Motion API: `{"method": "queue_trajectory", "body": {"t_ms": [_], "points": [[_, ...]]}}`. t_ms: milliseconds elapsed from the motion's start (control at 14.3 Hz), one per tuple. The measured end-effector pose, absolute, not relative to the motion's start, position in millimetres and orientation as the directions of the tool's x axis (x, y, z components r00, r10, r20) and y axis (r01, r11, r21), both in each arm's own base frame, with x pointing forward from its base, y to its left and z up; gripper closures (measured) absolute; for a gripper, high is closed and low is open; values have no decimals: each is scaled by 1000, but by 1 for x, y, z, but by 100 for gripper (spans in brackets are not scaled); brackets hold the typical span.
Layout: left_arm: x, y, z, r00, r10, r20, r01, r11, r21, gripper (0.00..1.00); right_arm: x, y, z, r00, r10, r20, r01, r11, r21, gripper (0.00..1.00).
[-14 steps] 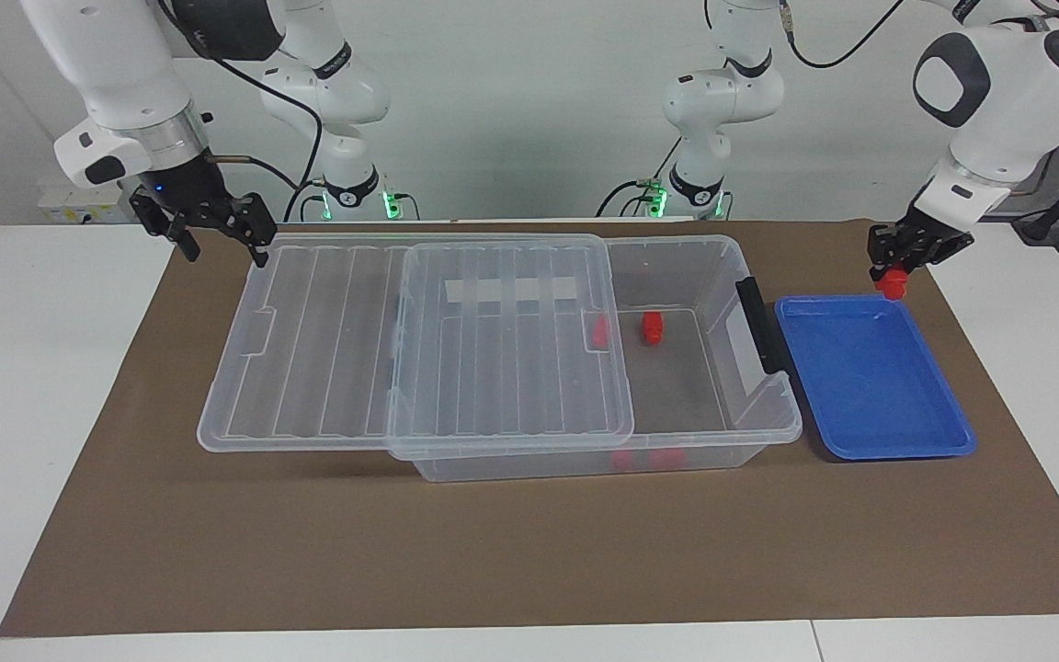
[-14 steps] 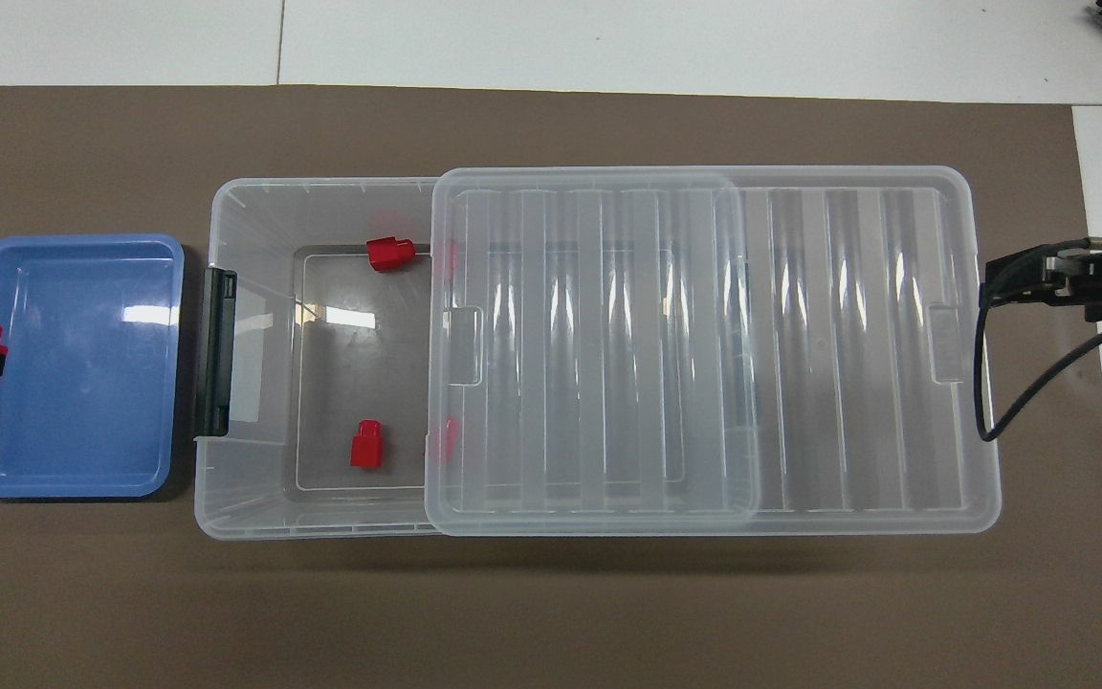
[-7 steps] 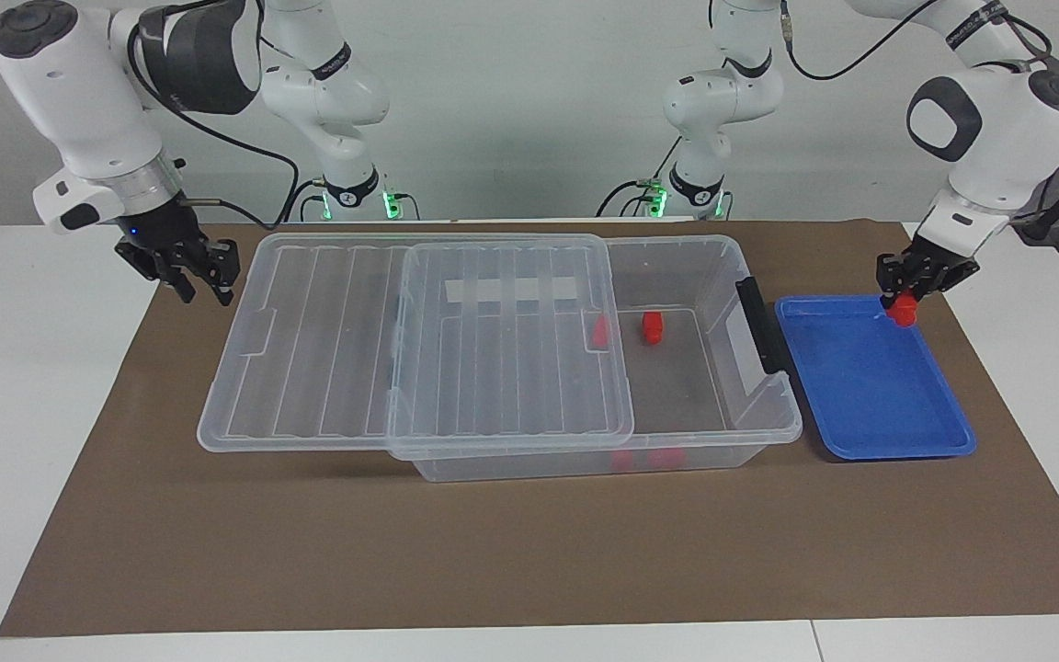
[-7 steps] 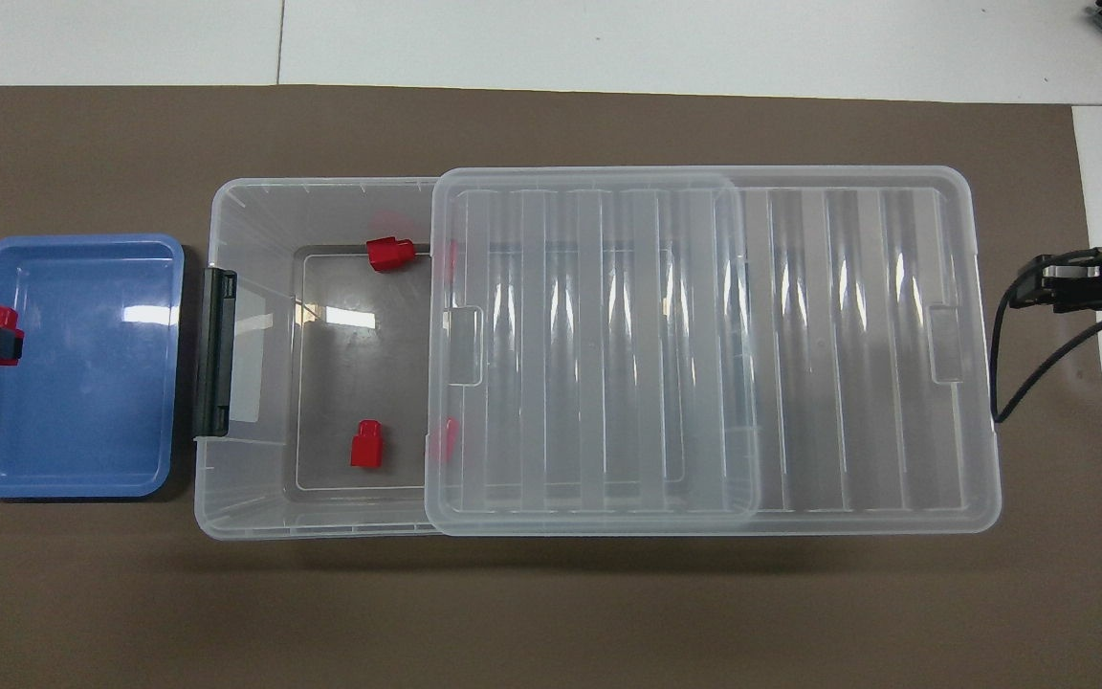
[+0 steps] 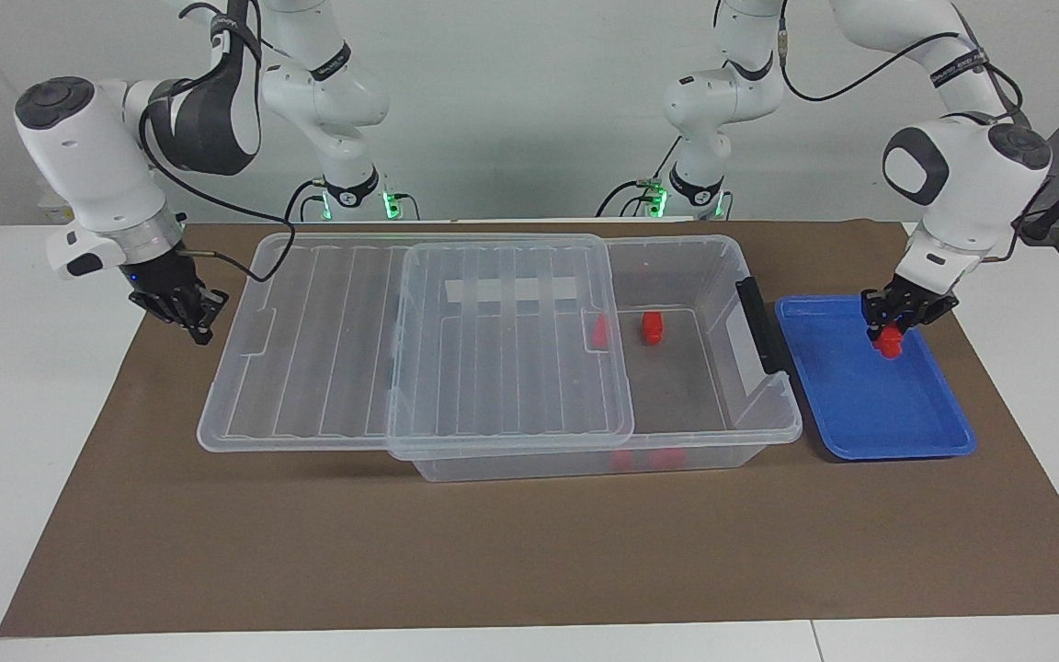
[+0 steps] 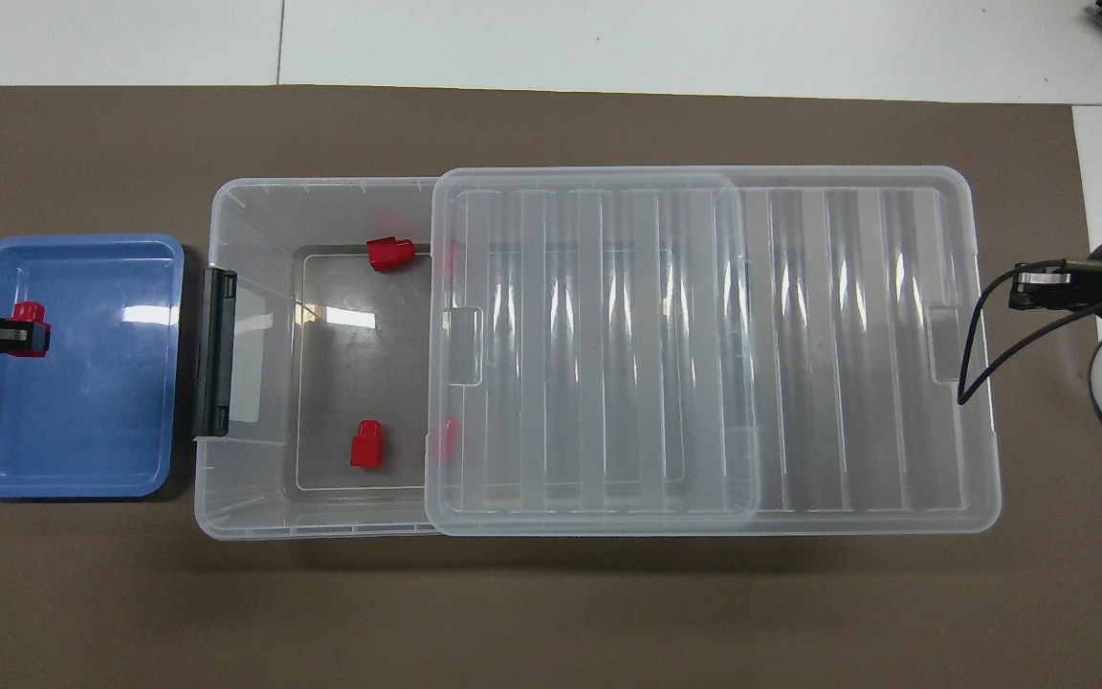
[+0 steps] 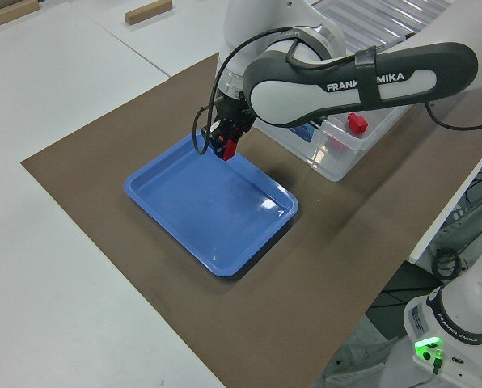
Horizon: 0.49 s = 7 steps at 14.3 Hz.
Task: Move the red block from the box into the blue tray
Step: 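Lower the red block into the blue tray and open the left gripper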
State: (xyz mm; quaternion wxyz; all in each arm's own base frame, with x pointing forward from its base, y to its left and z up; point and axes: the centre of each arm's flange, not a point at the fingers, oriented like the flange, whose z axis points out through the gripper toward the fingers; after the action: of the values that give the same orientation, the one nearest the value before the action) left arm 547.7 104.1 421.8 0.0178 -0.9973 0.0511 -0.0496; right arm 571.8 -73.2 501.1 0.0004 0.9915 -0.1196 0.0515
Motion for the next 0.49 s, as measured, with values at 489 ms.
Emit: {"method": "queue_trajectory", "body": {"t_ms": [489], "points": [[547, 104, 388, 991, -69, 117, -64, -997, -42, 66, 570, -67, 486, 963, -261, 72, -261, -965, -11, 99]]}}
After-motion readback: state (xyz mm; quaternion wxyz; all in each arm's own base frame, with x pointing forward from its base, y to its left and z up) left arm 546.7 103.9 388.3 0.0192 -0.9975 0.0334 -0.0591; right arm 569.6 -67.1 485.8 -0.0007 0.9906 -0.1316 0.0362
